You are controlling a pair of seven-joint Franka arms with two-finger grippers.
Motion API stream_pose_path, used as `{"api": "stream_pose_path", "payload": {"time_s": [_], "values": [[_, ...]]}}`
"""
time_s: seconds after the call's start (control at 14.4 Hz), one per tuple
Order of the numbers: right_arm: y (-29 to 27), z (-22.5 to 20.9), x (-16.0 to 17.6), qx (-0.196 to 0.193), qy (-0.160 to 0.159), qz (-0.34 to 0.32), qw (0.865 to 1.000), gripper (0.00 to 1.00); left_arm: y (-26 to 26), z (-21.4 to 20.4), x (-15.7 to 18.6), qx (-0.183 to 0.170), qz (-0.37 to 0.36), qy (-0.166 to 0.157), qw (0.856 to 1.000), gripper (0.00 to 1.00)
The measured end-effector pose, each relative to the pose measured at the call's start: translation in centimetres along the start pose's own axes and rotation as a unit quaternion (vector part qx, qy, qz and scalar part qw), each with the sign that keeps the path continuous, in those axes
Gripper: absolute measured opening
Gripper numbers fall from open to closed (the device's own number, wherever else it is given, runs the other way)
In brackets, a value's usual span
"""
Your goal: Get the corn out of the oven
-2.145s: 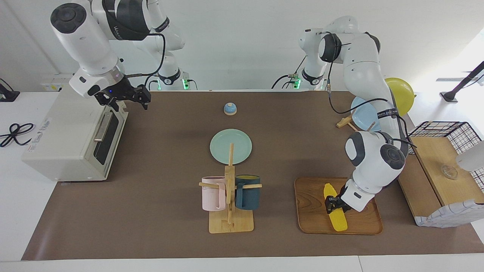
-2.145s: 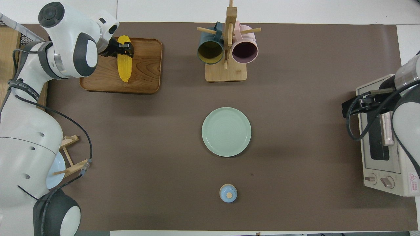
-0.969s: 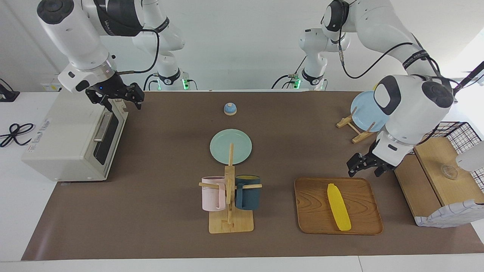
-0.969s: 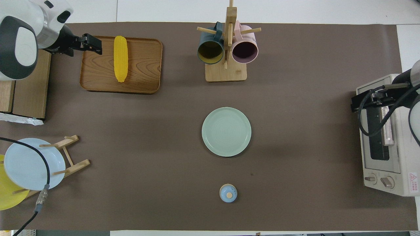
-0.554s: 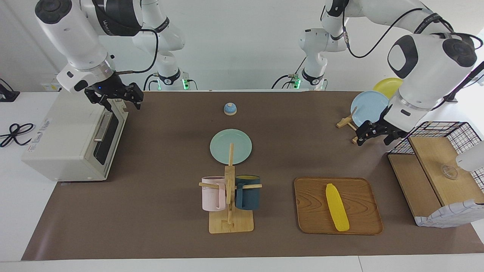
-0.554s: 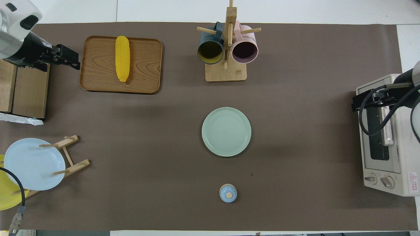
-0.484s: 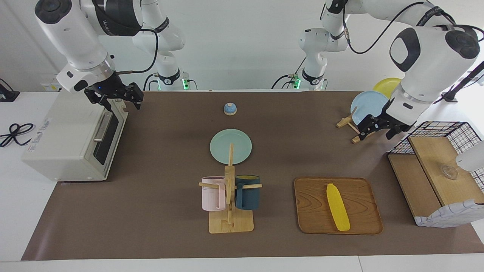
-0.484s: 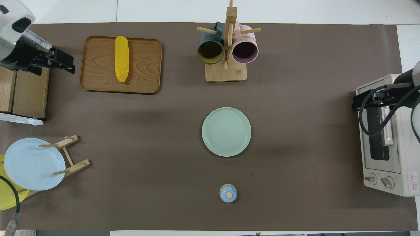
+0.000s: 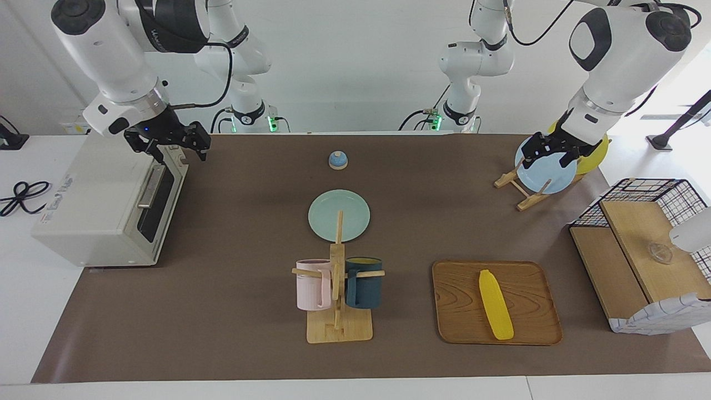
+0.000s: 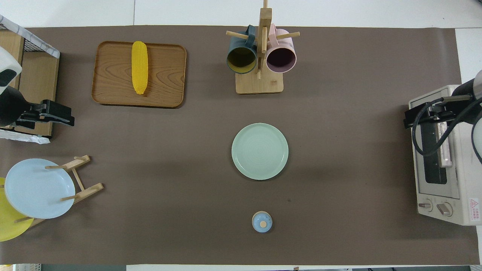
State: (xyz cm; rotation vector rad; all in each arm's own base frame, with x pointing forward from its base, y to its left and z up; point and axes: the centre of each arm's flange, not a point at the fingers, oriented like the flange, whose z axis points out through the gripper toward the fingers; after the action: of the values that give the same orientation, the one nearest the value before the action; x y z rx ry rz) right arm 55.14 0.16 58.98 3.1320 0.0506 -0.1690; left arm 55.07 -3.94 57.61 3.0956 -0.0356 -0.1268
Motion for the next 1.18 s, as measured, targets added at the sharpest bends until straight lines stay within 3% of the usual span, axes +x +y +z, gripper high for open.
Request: {"api": "stream_pose_path", "payload": {"time_s": [0.48,1.18], "values": [[-0.1,0.0,0.0,0.000,0.000,-0.001,1.000,1.00,2.8,-1.6,0.2,0.029,0.031,0.033,0.999,1.00],[-0.1,-0.1,0.0,0.000,0.002,-0.001,1.000,1.00,1.2,-2.0,0.3,0.026,0.016,0.040,0.999,1.00]]}}
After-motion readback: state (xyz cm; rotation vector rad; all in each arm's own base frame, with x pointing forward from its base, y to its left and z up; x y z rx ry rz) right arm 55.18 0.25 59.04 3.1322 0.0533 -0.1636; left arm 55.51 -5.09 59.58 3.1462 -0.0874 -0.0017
